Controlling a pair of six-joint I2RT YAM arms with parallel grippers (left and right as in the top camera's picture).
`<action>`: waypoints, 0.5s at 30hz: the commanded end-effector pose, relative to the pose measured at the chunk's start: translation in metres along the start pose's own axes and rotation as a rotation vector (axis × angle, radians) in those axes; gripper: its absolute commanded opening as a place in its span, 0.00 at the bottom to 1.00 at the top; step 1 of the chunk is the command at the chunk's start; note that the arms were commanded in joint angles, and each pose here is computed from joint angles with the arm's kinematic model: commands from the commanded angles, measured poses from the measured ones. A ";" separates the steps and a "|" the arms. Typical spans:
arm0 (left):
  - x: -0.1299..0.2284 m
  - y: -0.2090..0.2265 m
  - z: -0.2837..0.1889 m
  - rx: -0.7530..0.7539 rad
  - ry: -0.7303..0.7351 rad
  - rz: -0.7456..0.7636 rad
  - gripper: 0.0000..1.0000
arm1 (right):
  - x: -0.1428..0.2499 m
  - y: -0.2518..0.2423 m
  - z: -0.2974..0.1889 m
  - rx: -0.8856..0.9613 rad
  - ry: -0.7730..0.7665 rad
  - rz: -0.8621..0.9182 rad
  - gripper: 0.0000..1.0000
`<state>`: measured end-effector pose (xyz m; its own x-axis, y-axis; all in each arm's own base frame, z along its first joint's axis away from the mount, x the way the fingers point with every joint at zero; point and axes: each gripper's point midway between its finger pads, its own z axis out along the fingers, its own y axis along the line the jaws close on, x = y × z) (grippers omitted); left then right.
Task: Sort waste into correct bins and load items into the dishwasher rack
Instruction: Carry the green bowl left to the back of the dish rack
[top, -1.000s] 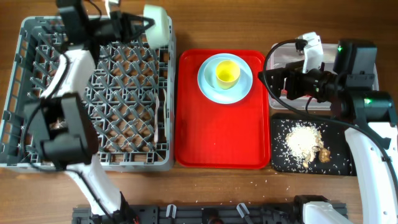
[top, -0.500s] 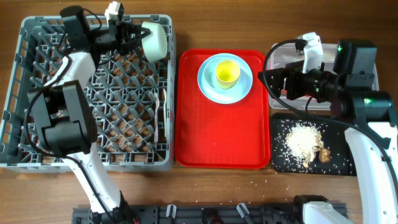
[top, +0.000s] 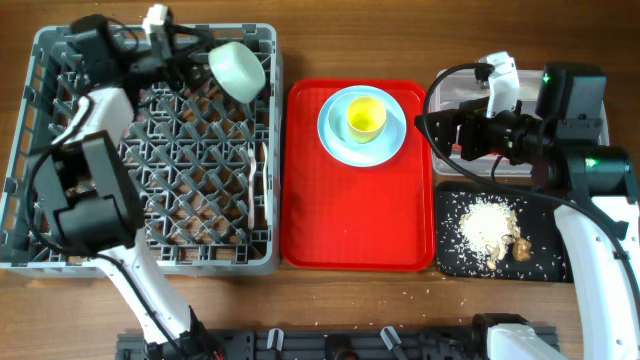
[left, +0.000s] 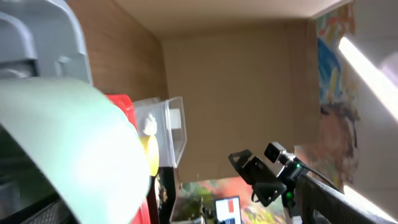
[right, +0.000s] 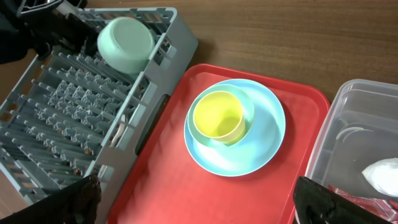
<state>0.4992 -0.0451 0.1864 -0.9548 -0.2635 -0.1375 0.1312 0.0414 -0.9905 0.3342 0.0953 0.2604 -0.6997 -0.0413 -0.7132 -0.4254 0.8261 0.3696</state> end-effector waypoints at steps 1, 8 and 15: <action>-0.002 0.009 -0.015 0.006 -0.016 -0.029 1.00 | 0.001 -0.001 0.002 0.000 0.005 -0.015 1.00; 0.003 0.014 -0.012 0.008 -0.011 -0.116 1.00 | 0.001 -0.001 0.002 0.000 0.005 -0.015 1.00; 0.013 0.024 -0.014 0.009 -0.016 -0.194 1.00 | 0.001 -0.001 0.002 0.000 0.005 -0.015 1.00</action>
<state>0.4902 -0.0343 0.1707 -0.9542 -0.2920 0.0646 -0.0641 -0.0114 -0.9979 0.3341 0.0953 0.2603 -0.7000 -0.0413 -0.7130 -0.4253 0.8261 0.3697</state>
